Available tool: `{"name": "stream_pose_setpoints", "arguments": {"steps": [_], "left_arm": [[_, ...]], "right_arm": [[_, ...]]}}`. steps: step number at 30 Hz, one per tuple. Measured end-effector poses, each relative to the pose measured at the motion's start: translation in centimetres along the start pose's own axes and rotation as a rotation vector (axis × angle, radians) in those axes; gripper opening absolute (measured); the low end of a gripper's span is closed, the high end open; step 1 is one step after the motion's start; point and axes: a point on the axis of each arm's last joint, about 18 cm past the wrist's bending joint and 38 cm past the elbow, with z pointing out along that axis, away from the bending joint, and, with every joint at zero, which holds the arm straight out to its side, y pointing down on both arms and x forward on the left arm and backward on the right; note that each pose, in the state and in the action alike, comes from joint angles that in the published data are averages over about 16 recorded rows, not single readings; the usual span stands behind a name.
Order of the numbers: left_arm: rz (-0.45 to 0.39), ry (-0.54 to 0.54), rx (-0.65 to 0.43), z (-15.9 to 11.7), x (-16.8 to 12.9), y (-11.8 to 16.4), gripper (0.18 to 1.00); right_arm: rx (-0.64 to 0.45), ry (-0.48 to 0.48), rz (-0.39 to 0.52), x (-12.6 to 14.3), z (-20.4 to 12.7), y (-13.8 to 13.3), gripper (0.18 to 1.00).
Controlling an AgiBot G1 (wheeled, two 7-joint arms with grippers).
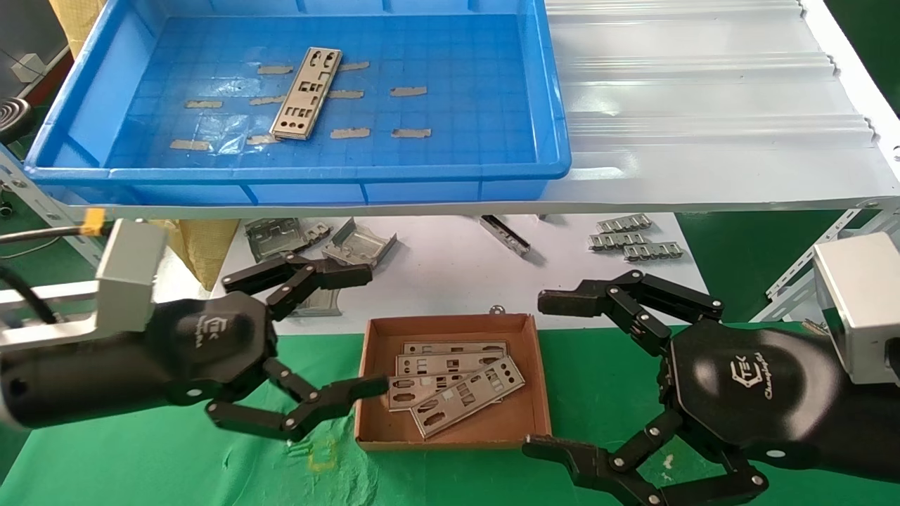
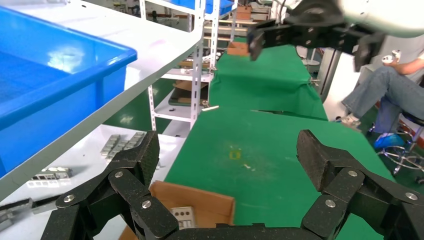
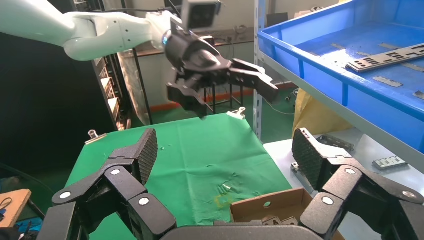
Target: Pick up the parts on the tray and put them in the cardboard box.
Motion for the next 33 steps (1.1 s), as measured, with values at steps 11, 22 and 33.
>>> {"name": "stream_pose_setpoints", "arguments": {"steps": [11, 22, 33], "left_arm": [[0.01, 0.029, -0.019, -2.5, 3.4, -2.8, 1.001], [0.02, 0.053, -0.039, -3.3, 5.4, -4.2, 1.001], [0.017, 0.05, -0.036, -3.3, 5.2, -4.1, 1.001]], "right_arm": [[0.0, 0.0, 0.0, 0.0, 0.0, 0.0, 1.0], [0.0, 0.0, 0.0, 0.0, 0.0, 0.0, 1.0], [0.0, 0.001, 0.0, 0.0, 0.0, 0.0, 1.0]]}}
